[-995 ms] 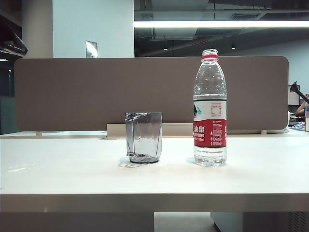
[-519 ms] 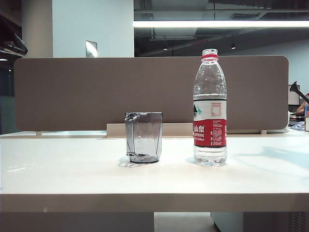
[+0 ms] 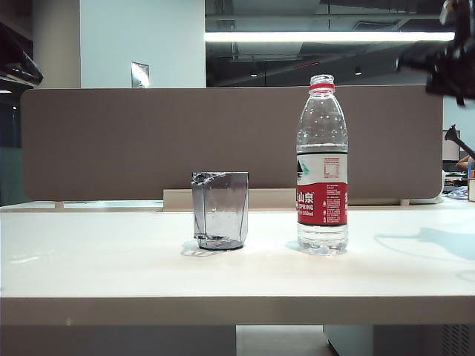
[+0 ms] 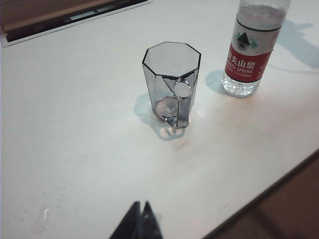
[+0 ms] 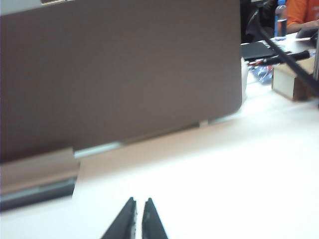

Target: Pick up the mineral water bottle on the table and pour water into the mug until it's full.

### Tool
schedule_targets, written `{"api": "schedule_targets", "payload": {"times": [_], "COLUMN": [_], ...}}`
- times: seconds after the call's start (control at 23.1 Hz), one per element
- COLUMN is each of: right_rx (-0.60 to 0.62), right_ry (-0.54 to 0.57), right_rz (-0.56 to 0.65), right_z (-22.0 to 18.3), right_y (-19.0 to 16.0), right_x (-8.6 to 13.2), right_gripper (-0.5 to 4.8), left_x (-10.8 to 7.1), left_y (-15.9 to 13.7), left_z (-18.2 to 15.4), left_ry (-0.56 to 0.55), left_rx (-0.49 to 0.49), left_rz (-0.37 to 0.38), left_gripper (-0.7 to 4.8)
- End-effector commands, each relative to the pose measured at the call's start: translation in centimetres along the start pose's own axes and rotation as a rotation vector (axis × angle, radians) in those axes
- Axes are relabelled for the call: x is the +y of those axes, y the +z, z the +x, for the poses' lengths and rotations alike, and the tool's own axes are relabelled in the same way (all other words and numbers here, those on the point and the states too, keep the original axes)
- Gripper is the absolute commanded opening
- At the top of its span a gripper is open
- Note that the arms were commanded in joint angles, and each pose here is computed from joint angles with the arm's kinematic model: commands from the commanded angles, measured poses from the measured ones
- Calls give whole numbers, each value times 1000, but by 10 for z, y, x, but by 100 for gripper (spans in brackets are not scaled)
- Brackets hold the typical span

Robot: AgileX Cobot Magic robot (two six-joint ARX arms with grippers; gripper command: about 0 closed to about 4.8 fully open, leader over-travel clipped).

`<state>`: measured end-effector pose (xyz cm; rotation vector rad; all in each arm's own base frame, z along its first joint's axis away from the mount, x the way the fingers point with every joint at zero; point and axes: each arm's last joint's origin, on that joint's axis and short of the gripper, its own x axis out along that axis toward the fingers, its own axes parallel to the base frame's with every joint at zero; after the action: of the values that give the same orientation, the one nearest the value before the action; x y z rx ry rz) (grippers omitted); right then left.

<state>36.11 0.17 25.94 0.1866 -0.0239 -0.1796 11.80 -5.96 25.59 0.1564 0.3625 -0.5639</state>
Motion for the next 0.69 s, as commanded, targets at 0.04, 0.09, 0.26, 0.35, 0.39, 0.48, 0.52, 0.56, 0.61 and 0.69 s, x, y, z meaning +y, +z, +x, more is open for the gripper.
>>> {"api": "schedule_targets", "payload": {"times": [0.04,0.09,0.26,0.35,0.39,0.48,0.52,0.56,0.61,0.69], "right_rx": [-3,12,71,82,79,81,81,81,81,77], "right_ry": [58,74,149,178,189,220,231,242,253,267], "right_rz": [-5,-10,-124,-172,-178,-177,-177,-177,-177,-176], "right_z": [-25,-31,-55,-64,-68,-78,-82,-86,-91,-99], "right_y": [-37,-45,-74,-81,-82,-83,-83,-83,-83,-83], "right_x": [-3,-3,3,7,9,13,15,16,18,19], "right_gripper": [40,40,40,40,40,40,40,40,40,40], "left_x": [0,0,0,0,0,0,0,0,0,0], "left_y": [2,2,2,2,2,2,2,2,2,2], "left_z": [-1,-1,-1,-1,-1,-1,-1,-1,-1,-1], "left_ry": [-1,-3,-2,-2,-2,-2,-2,-2,-2,-2], "left_rx": [-17,-17,-17,-17,-17,-17,-17,-17,-17,-18], "left_rz": [5,5,5,5,5,5,5,5,5,5], "left_gripper": [-5,-5,-5,-5,-5,-5,-5,-5,-5,-5]}}
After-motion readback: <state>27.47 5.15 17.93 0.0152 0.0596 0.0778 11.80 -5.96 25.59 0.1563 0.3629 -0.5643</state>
